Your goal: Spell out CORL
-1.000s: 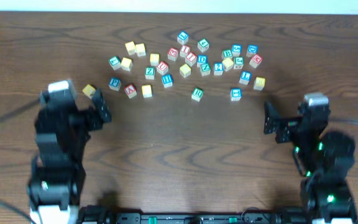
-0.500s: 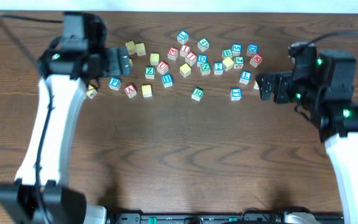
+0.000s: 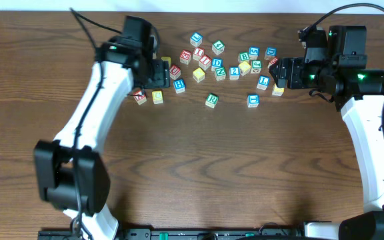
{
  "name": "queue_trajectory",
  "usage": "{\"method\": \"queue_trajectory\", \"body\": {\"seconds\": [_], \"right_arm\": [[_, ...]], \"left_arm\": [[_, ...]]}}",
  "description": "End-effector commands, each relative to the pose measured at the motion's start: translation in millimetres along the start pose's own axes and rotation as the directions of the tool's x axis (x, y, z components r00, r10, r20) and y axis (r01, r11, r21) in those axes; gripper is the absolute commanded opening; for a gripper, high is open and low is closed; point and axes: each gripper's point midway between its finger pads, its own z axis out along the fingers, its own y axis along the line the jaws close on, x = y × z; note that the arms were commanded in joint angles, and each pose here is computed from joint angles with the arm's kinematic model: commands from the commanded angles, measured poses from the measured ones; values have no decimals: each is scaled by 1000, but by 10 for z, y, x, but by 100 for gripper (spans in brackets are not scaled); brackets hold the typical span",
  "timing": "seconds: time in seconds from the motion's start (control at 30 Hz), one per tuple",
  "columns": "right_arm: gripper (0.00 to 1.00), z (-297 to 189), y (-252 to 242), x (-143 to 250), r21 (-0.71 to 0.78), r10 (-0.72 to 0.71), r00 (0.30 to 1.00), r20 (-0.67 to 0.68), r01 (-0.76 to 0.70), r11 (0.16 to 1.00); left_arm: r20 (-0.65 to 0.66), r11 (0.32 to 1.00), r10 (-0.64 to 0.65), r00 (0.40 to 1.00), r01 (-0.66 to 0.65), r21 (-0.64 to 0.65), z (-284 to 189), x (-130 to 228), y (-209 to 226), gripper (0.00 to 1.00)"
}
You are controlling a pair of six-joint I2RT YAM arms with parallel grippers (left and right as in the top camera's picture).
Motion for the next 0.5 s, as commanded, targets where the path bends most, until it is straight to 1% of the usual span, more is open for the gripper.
{"method": "queue_trajectory", "body": {"seconds": [0.0, 0.07, 0.13, 0.3, 0.33, 0.47], "right_arm": [[76, -20, 26, -22, -10, -4, 1000, 2, 4, 1000], [75, -16, 23, 3, -10, -2, 1000, -7, 2, 1000], [75, -11, 21, 18, -10, 0, 1000, -12, 0, 1000], [75, -11, 21, 28, -10, 1, 1000, -16, -2, 1000], [74, -10, 20, 31, -9, 2, 1000, -18, -2, 1000], [73, -9, 19, 50, -9, 4, 1000, -25, -4, 1000]], "left_arm": [[-6, 981, -131, 991, 129, -143, 279, 9, 164, 70], [-35, 978, -144, 989, 137, -156, 427, 56, 185, 66], [-85, 976, -146, 986, 129, -178, 711, 142, 221, 64], [-92, 980, -114, 989, 97, -175, 866, 145, 185, 62], [-89, 980, -113, 990, 96, -173, 888, 137, 176, 57], [-75, 976, -112, 991, 95, -195, 940, 117, 219, 53]]}}
